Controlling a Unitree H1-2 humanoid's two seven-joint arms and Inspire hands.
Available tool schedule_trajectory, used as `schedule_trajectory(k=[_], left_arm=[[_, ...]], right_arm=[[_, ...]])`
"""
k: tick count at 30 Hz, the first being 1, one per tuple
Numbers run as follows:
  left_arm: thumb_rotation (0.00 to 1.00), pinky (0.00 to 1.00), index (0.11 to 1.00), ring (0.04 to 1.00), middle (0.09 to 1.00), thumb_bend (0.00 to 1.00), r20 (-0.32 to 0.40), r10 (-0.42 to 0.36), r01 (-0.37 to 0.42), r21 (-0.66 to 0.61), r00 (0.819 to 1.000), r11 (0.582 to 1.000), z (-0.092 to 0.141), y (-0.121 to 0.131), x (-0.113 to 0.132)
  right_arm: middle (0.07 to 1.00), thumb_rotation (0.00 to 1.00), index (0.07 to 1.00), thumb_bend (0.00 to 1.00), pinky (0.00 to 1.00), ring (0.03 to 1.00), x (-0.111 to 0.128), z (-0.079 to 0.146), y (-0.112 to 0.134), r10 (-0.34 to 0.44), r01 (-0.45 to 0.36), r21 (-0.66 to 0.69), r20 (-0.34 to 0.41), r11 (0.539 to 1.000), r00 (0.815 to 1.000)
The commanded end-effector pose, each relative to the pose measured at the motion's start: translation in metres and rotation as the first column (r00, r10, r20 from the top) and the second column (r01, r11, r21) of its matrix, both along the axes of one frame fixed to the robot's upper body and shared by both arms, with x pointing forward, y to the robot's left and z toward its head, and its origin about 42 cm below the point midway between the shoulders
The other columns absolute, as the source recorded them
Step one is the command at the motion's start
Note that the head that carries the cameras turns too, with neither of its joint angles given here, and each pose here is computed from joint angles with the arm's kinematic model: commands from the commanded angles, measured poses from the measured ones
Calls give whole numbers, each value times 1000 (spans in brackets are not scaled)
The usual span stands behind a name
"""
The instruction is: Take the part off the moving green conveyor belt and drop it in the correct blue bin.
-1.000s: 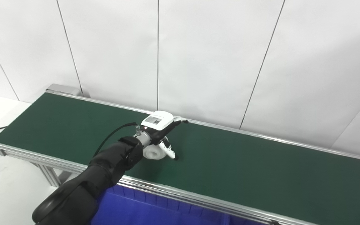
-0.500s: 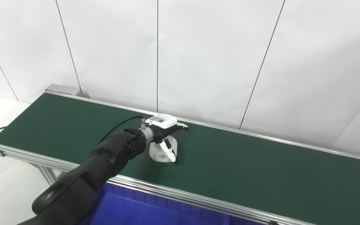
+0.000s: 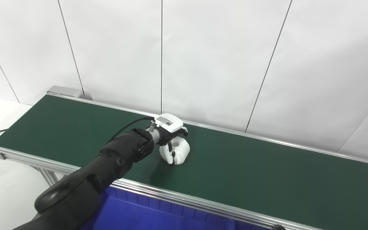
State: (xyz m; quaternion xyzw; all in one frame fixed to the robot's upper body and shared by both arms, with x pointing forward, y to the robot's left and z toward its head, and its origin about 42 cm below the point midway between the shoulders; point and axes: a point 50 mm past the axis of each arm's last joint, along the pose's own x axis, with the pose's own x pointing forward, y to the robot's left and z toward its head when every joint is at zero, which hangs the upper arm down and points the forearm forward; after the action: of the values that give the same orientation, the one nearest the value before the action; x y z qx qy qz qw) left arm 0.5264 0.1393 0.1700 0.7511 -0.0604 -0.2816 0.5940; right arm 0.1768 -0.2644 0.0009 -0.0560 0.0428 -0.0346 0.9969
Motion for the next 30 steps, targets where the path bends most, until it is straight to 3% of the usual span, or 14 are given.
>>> schedule_trajectory(k=[1,4,7,8,11,13,14,17,19,30], left_arm=[[272,664,755,766,796,920,72,14,-16,28,997,999,37,-6,17],[240,597,702,702,737,892,102,6,-9,33,995,999,33,-5,16],[183,550,650,643,680,825,126,-2,7,-40,992,999,25,-4,12],[112,525,557,597,628,639,132,-2,12,-73,991,997,22,-4,10],[65,495,496,551,581,519,123,-6,26,-162,992,986,10,-5,4],[61,443,492,517,555,511,109,-13,34,-195,994,980,4,-7,1],[20,378,496,454,494,516,103,-15,36,-205,995,978,2,-8,-1],[3,341,477,418,496,519,83,-19,40,-268,996,963,-1,-12,-3],[0,409,470,492,519,516,76,-25,47,-313,997,949,0,-14,-4],[0,446,467,544,532,513,77,-9,39,-397,997,917,10,-10,-3]], right_arm=[[936,983,950,896,891,912,3,11,2,2,-1,-12,86,1000,996],[933,985,952,905,883,907,2,12,2,3,-1,-13,88,1000,996],[933,983,953,905,882,906,1,13,2,3,-2,-11,90,1000,996],[933,983,952,909,883,907,1,13,2,3,-2,-10,90,1000,996],[930,981,949,917,880,909,0,14,2,3,-2,-8,92,1000,996],[930,979,949,916,878,910,-1,15,2,4,-3,-7,93,1000,996],[928,981,949,911,880,909,-2,15,2,4,-4,-6,93,1000,996],[928,977,948,905,884,912,-3,15,1,5,-4,-1,92,1000,996],[925,969,945,896,881,909,-3,15,1,5,-5,2,92,1000,996],[919,972,946,907,873,909,-2,13,1,11,-11,-5,83,1000,997]])
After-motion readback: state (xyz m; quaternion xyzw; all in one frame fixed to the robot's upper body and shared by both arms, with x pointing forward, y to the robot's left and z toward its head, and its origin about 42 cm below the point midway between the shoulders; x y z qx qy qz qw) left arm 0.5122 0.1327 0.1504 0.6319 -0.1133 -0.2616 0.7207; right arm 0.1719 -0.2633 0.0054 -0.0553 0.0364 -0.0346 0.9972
